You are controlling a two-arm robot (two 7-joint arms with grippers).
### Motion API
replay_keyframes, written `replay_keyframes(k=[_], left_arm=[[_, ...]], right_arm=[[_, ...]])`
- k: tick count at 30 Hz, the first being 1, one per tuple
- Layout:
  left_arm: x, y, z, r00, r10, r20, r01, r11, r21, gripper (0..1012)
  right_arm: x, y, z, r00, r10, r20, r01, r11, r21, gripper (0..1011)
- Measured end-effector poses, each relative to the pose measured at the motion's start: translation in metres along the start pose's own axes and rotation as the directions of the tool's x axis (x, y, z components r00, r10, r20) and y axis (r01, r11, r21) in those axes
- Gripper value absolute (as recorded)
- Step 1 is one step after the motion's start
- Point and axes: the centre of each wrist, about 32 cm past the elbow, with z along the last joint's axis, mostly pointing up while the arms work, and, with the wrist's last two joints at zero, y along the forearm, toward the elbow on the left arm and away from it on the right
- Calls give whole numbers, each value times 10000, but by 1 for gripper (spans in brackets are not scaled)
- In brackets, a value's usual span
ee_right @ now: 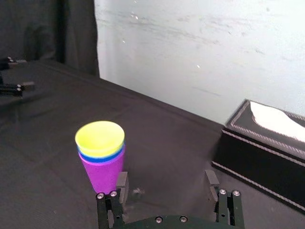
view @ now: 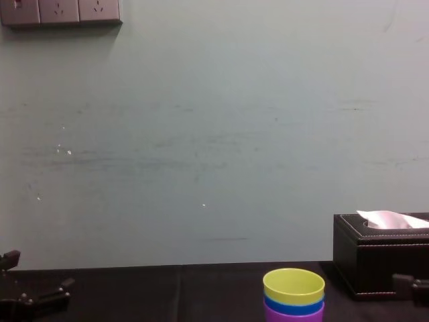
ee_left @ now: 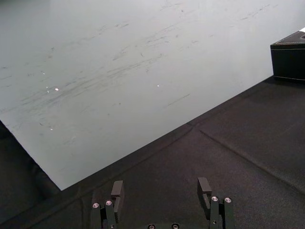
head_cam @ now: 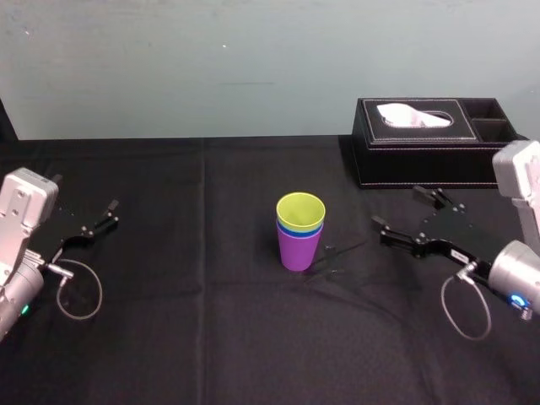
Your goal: Stack the three plastic cups sequentially using one hand.
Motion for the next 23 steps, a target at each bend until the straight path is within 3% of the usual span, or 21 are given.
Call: replay_keyframes(k=[10, 23], left_arm=[[0, 0, 0, 10000, 0, 0, 0, 10000, -1, 1010], [0, 0, 0, 10000, 0, 0, 0, 10000, 0, 1010]], right_arm=[[64, -82, -245, 9991, -313, -281, 301, 9987, -407, 1003], [58, -77, -218, 9993, -269, -248, 260, 9991, -349, 1003]])
